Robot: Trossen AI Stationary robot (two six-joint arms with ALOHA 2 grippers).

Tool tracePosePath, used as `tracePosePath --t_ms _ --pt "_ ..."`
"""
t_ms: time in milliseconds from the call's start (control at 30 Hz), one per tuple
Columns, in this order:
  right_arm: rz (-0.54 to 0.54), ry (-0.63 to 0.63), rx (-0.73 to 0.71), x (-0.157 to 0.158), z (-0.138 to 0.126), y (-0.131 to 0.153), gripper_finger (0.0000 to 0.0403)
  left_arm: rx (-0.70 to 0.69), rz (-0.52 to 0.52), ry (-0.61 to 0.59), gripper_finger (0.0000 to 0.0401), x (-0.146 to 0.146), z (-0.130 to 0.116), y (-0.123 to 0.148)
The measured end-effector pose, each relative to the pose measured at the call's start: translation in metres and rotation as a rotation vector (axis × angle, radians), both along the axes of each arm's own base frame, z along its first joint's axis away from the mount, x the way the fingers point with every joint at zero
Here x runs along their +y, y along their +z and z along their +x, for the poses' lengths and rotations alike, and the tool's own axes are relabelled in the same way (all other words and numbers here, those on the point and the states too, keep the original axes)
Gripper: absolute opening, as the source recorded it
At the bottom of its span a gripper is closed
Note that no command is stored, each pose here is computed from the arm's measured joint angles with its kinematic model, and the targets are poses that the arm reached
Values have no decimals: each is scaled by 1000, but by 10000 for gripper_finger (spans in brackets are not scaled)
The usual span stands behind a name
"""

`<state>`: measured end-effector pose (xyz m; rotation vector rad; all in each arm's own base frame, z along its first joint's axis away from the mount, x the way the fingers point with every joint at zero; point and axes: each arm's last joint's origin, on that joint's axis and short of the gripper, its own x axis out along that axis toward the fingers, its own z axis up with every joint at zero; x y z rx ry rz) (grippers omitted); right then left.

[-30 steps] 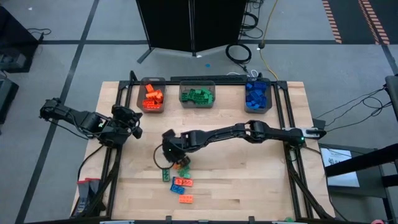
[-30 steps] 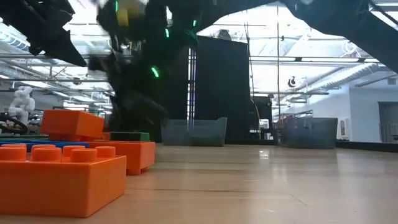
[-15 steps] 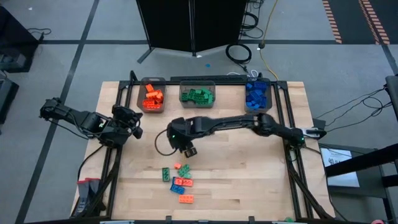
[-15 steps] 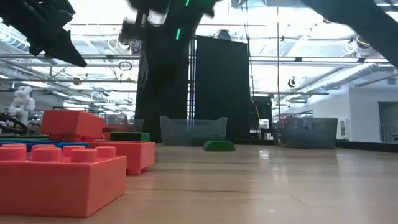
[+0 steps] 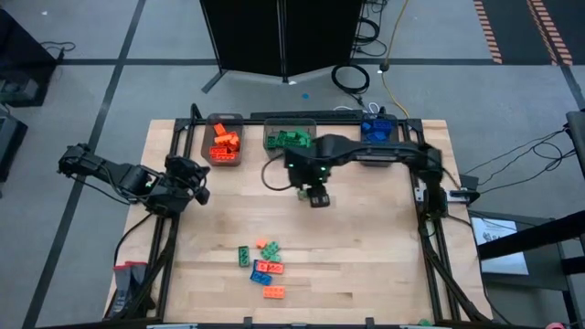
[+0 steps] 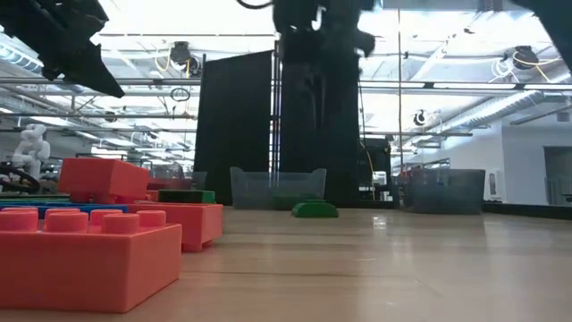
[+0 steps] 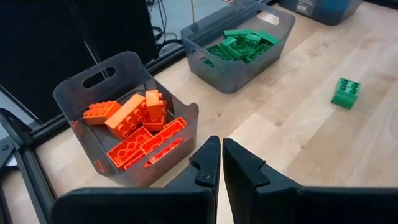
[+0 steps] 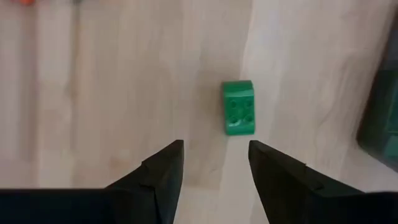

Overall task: Sort blocks
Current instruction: Put the green piece into the middle black bin

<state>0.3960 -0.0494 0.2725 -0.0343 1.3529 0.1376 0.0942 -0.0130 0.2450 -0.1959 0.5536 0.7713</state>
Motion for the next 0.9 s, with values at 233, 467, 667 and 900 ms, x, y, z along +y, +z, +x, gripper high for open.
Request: tracePosePath --t_ms 233,467,667,900 --pt "-74 15 -201 8 -19 -31 160 -1 -1 0 23 0 0 0" --pt "-92 81 -225 22 -9 -52 188 0 0 -1 23 0 0 0" --pt "-160 86 -153 21 -5 -71 261 2 1 -1 23 0 0 0" --pt "-206 66 -117 13 -1 -84 305 6 3 0 23 0 1 0"
